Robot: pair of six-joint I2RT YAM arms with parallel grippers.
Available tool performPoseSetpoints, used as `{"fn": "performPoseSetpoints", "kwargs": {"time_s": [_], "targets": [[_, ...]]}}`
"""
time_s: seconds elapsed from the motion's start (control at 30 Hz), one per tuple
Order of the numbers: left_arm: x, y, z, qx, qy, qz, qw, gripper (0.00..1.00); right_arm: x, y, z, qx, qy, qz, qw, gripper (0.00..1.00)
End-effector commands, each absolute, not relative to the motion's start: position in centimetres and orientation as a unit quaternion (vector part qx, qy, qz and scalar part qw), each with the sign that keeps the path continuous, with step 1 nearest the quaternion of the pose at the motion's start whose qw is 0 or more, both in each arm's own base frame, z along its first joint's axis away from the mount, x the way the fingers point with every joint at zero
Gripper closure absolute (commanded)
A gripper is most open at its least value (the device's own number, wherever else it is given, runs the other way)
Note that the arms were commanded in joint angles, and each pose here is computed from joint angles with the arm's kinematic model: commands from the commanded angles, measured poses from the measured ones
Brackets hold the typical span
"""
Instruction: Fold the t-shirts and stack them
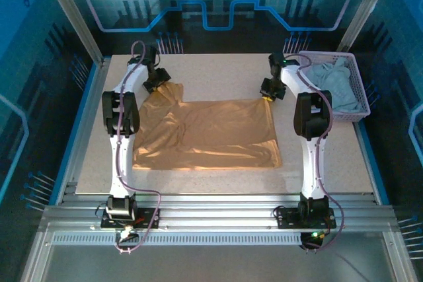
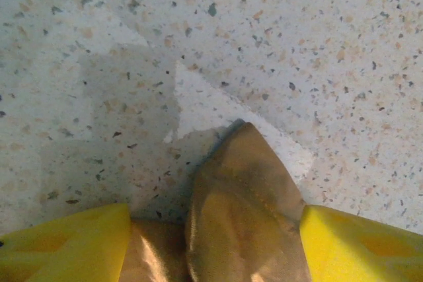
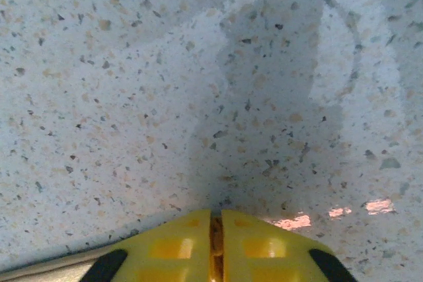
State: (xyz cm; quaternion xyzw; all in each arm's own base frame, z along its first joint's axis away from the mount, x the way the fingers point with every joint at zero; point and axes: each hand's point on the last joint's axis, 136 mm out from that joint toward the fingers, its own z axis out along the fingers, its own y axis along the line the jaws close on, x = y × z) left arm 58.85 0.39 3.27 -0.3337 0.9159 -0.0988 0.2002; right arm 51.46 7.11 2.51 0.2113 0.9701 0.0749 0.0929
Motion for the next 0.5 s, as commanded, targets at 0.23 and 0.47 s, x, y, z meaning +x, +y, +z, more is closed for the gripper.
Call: {"fn": "performPoseSetpoints", "kwargs": {"time_s": [0.23, 0.47], "targets": [[61.3, 2.7, 4.5, -0.314, 0.909, -0.05, 0.269, 0.33, 50.0, 7.6, 1.3, 0.209, 0.974, 0.075, 0.055, 0.99], [61.2, 0.3, 2.9, -0.319, 0.916, -0.092, 0.225, 0.4, 50.0, 7.9, 1.7, 0.21, 0.973, 0.083, 0.057, 1.0]]}}
